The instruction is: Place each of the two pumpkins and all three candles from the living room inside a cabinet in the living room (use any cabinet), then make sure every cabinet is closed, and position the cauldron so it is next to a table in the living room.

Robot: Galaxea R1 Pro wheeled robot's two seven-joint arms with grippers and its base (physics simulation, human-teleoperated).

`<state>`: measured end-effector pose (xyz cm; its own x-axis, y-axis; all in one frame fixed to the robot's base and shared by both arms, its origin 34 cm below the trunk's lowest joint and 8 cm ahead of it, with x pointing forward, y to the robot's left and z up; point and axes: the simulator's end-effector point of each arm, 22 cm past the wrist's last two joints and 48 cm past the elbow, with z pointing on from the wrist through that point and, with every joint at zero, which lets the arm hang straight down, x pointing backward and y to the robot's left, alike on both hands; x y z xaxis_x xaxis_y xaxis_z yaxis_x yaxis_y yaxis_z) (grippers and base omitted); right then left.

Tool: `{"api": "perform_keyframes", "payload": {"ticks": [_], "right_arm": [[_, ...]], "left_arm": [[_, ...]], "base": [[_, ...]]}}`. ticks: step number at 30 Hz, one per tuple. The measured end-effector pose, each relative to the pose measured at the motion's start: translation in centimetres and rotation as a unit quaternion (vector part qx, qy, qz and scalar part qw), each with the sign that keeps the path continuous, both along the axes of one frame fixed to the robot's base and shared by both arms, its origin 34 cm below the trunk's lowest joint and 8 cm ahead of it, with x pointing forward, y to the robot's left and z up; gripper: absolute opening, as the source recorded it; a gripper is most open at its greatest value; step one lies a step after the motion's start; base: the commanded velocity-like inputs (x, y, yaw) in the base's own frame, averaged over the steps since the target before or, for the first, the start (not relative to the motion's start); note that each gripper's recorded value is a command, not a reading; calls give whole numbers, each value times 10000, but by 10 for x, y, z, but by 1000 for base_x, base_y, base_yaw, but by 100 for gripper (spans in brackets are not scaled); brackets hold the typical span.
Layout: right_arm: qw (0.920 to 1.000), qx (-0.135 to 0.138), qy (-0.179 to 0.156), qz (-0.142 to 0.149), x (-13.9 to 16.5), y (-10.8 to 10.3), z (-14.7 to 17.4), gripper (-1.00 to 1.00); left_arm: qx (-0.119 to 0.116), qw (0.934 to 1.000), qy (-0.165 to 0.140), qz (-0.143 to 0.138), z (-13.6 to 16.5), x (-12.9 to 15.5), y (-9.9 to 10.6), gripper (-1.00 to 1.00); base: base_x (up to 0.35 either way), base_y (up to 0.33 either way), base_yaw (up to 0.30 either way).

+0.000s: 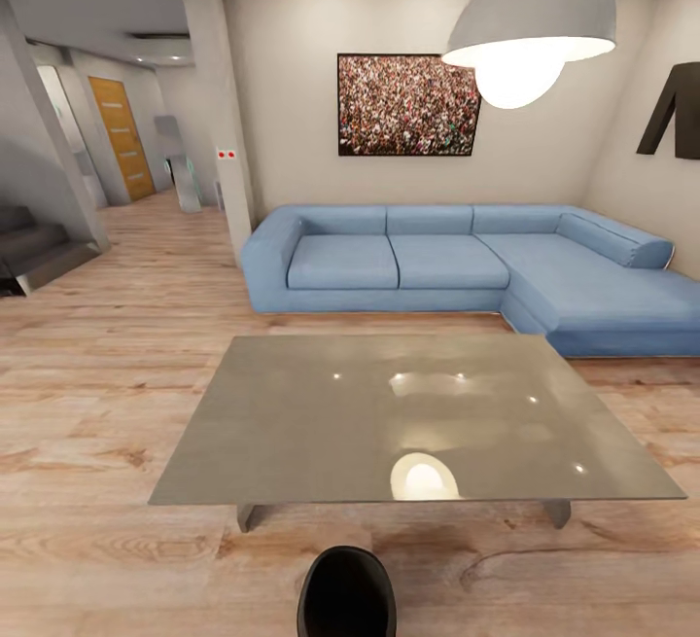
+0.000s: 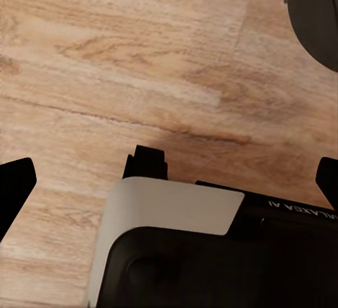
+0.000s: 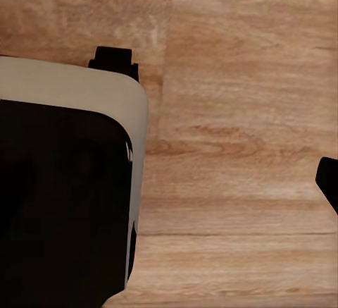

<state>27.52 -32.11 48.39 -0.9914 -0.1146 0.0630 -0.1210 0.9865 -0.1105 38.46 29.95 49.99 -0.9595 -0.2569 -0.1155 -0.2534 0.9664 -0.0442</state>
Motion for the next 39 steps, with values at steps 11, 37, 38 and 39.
{"api": "perform_keyframes", "payload": {"ticks": [11,37,38,39], "right_arm": [[10000,0,2,1,-1,0,17,100],[10000,0,6,-1,-4,0,52,100],[10000,0,6,-1,-4,0,54,100],[10000,0,6,-1,-4,0,55,100]], "left_arm": [[3,10000,-2,-1,17,-1,0,100],[9,10000,-10,-5,53,-3,1,100],[9,10000,-11,-5,54,-3,1,100],[9,10000,-11,-5,55,-3,1,100]], "base": [[0,0,0],[0,0,0],[0,0,0],[0,0,0]]}}
